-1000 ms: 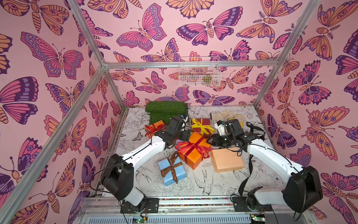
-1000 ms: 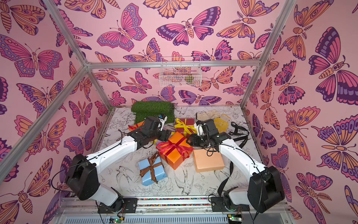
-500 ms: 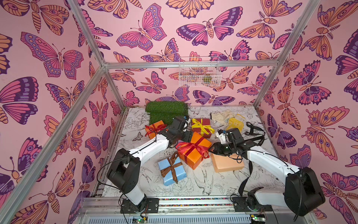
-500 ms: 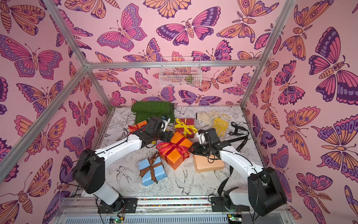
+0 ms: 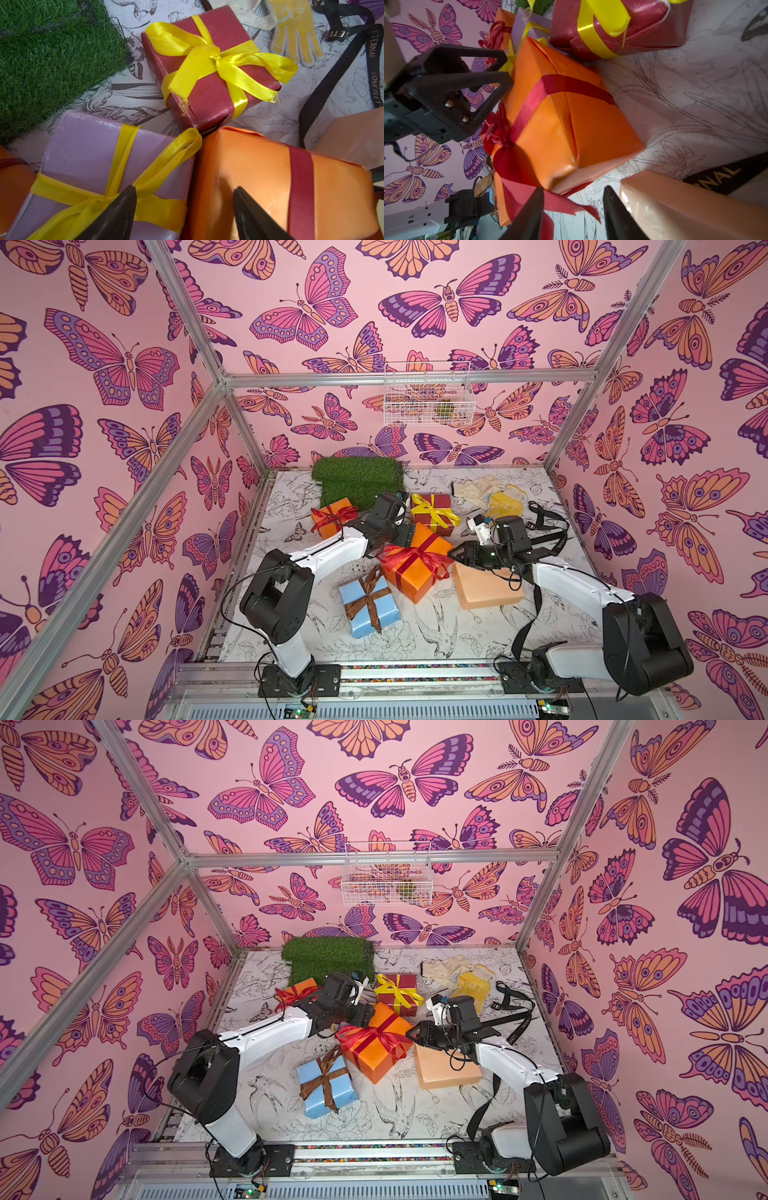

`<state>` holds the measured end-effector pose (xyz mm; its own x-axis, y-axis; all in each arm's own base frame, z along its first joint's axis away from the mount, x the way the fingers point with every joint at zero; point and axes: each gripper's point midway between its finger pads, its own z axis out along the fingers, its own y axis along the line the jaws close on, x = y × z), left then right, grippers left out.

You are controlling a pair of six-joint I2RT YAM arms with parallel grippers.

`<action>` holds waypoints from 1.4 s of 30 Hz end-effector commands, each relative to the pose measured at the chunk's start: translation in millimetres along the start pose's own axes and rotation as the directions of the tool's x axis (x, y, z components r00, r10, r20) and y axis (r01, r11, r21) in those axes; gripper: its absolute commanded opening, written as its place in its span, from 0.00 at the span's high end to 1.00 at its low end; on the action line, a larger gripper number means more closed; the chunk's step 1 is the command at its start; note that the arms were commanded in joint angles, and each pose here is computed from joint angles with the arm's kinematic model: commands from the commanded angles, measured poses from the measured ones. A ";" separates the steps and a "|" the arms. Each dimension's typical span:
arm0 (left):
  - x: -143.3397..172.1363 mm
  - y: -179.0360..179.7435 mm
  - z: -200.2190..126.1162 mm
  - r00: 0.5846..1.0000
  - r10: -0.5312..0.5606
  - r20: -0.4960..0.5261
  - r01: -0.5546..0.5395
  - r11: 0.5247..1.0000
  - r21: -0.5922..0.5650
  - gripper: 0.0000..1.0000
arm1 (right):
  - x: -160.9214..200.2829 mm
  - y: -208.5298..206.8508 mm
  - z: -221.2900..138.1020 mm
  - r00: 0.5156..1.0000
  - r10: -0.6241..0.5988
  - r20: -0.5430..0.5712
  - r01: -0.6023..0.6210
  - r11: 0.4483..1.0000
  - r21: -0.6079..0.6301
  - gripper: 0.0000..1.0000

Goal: Untie the ribbon bows on the gift boxes
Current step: Untie the ribbon from the gift box.

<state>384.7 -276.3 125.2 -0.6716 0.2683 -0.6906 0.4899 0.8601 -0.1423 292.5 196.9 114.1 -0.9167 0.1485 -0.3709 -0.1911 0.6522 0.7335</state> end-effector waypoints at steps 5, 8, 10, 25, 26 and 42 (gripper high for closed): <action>0.7 1.6 11.8 1.000 -0.014 -0.011 0.014 1.000 0.001 0.25 | 0.7 15.8 2.6 1.000 -0.021 -0.017 0.019 0.993 -0.116 0.54; 2.4 2.2 13.9 1.000 -0.015 -0.017 0.015 1.000 -0.002 0.25 | 4.5 17.2 0.2 0.999 -0.026 -0.022 0.023 0.992 -0.125 0.54; 3.9 2.5 15.0 1.000 -0.017 -0.020 0.017 1.000 -0.004 0.25 | 6.0 18.6 -2.0 0.999 -0.030 -0.018 0.028 0.991 -0.128 0.54; 6.1 3.0 16.2 0.999 -0.025 -0.022 0.025 1.000 -0.008 0.26 | 9.0 31.8 -13.1 0.998 -0.059 -0.013 0.056 0.985 -0.161 0.73; 6.8 3.6 16.3 0.999 -0.027 -0.023 0.027 1.000 -0.009 0.26 | 8.4 33.6 -14.8 0.998 -0.062 -0.008 0.060 0.985 -0.163 0.73; 6.1 2.5 16.9 1.000 -0.014 -0.015 0.014 1.000 -0.001 0.26 | -4.9 64.8 -39.4 0.994 -0.104 0.028 0.107 0.977 -0.186 1.00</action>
<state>393.6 -282.5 124.0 -0.6694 0.2393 -0.7033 0.4775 0.8639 -0.1605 266.2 208.3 156.3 -0.9059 0.1042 -0.4106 -0.2987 0.5301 0.7936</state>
